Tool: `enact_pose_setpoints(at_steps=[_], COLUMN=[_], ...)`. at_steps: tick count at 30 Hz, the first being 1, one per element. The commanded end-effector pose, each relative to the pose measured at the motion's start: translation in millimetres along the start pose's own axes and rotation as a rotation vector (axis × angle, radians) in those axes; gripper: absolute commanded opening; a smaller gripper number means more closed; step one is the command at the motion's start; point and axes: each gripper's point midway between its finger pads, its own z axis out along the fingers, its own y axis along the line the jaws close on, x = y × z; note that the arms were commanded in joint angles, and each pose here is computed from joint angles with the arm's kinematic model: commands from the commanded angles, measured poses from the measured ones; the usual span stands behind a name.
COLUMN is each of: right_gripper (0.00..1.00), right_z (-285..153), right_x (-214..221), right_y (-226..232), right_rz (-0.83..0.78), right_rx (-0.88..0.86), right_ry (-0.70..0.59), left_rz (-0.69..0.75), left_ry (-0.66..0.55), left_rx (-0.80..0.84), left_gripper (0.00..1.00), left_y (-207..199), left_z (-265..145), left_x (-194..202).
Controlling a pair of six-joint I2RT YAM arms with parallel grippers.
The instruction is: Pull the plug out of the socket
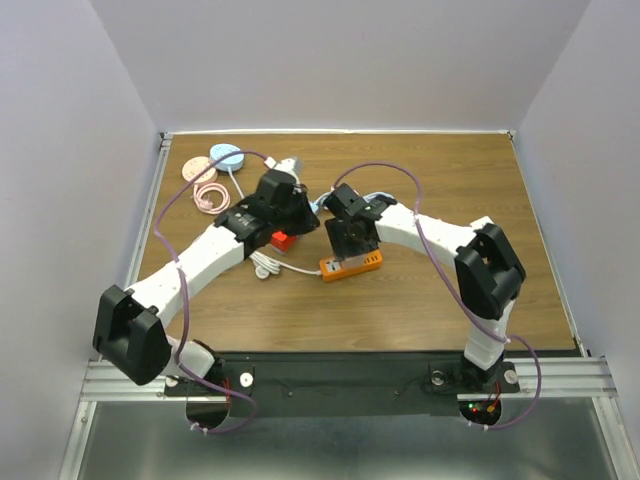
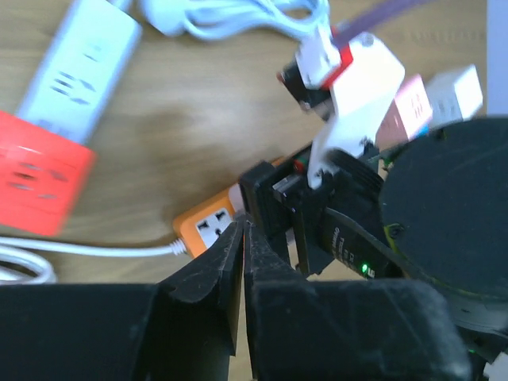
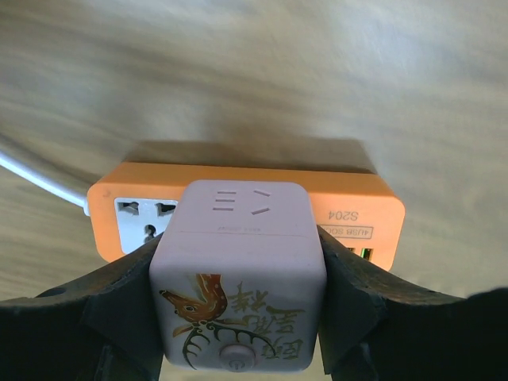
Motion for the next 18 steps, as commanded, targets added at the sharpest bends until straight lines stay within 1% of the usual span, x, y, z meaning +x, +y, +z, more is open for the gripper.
enact_pose_setpoints(at_steps=[1,2,3,4,5,9,10,14,18], right_gripper=[0.00,0.00,0.00,0.00,0.00,0.00,0.00,0.00,0.00], right_z=[-29,-31,-32,-33,-33,-29,-27,-25,-26], right_x=[25,29,38,44,47,67,73,80,79], right_y=[-15,-14,-18,-21,-22,-32,-35,-43,-46], right_rz=[0.139,0.178,0.198,0.218,0.256,0.310,0.312,0.336,0.349], right_rx=[0.041,0.040,0.051,0.065,0.074,0.124,0.138,0.177,0.189], right_ry=[0.030,0.036,0.047,0.060,0.062,0.092,0.103,0.098,0.086], left_rz=[0.010,0.018,0.017,0.005,0.018,0.023,0.025,0.018,0.001], left_ry=[0.068,0.088,0.108,0.123,0.143,0.201,0.200,0.256,0.286], left_rx=[0.031,0.042,0.038,0.037,0.048,0.028,0.029,0.001,-0.033], left_gripper=[0.14,0.12,0.05,0.01,0.00,0.00,0.00,0.00,0.00], left_y=[-25,-31,-31,-33,-38,-35,-36,-27,-17], left_z=[19,21,26,35,38,56,59,76,83], left_x=[34,45,55,63,74,106,109,137,154])
